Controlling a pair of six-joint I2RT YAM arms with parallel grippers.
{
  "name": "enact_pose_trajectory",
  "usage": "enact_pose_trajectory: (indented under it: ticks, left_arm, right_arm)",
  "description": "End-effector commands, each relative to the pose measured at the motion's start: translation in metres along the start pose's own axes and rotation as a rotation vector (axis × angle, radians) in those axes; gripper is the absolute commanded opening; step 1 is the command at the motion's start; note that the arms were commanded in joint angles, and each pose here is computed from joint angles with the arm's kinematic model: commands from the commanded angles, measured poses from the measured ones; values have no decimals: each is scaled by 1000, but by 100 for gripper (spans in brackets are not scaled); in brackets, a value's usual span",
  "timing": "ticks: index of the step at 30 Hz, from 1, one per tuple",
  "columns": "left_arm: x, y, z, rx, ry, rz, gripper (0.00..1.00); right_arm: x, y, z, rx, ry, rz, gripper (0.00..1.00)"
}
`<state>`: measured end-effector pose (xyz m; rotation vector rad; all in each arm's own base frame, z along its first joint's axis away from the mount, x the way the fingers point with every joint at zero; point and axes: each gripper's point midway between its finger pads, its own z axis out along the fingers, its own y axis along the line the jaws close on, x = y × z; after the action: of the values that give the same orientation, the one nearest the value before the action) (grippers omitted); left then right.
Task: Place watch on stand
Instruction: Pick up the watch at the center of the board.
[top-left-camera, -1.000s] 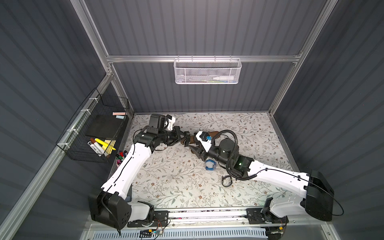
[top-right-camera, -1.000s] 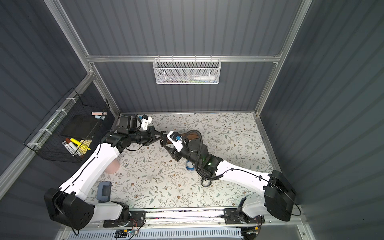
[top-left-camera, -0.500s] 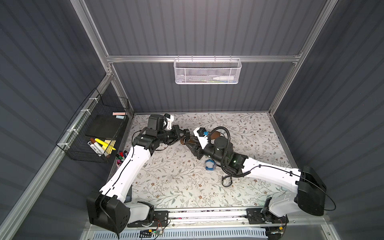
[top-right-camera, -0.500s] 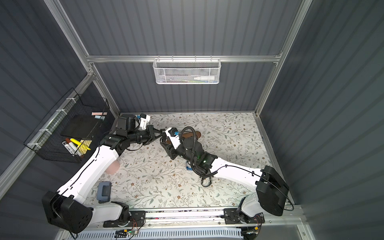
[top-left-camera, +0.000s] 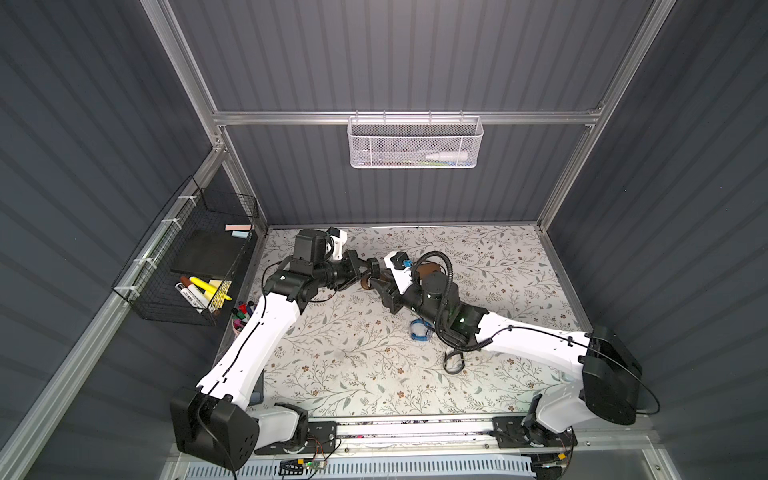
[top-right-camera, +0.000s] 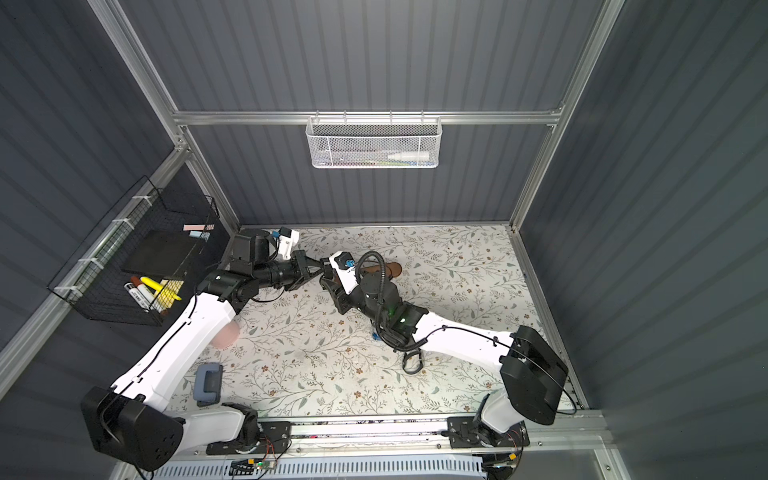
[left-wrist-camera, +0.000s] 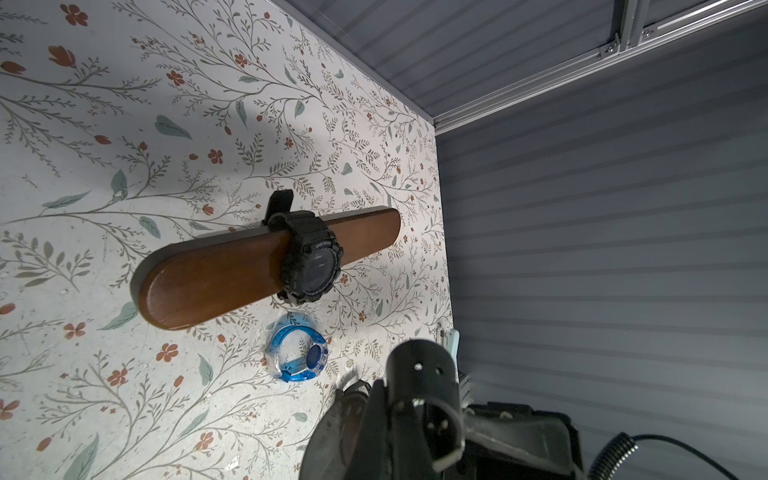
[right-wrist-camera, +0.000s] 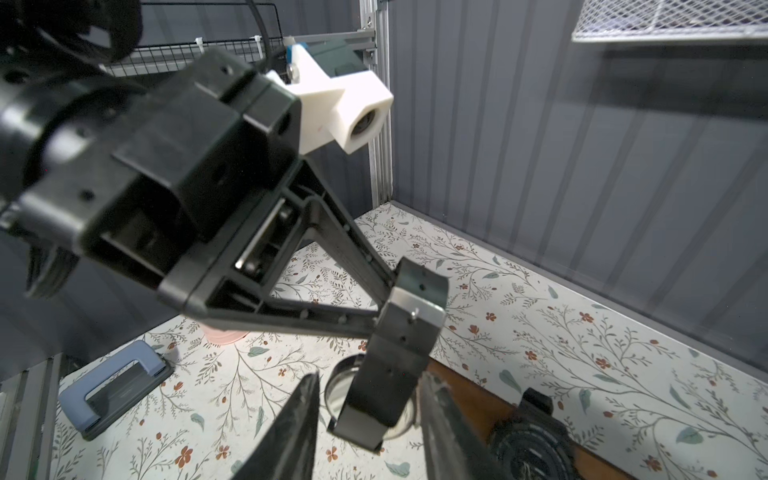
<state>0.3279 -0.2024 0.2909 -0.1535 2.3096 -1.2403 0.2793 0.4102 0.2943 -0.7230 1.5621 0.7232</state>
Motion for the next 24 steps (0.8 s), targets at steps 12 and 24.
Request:
enact_pose_trajectory:
  ticks: [12, 24]
  left_arm:
    - [-1, -12, -9, 37, -21, 17, 0]
    - [-1, -14, -10, 40, -21, 18, 0]
  right_arm:
    - [-6, -5, 13, 27, -14, -17, 39]
    - [-5, -13, 13, 30, -8, 2, 17]
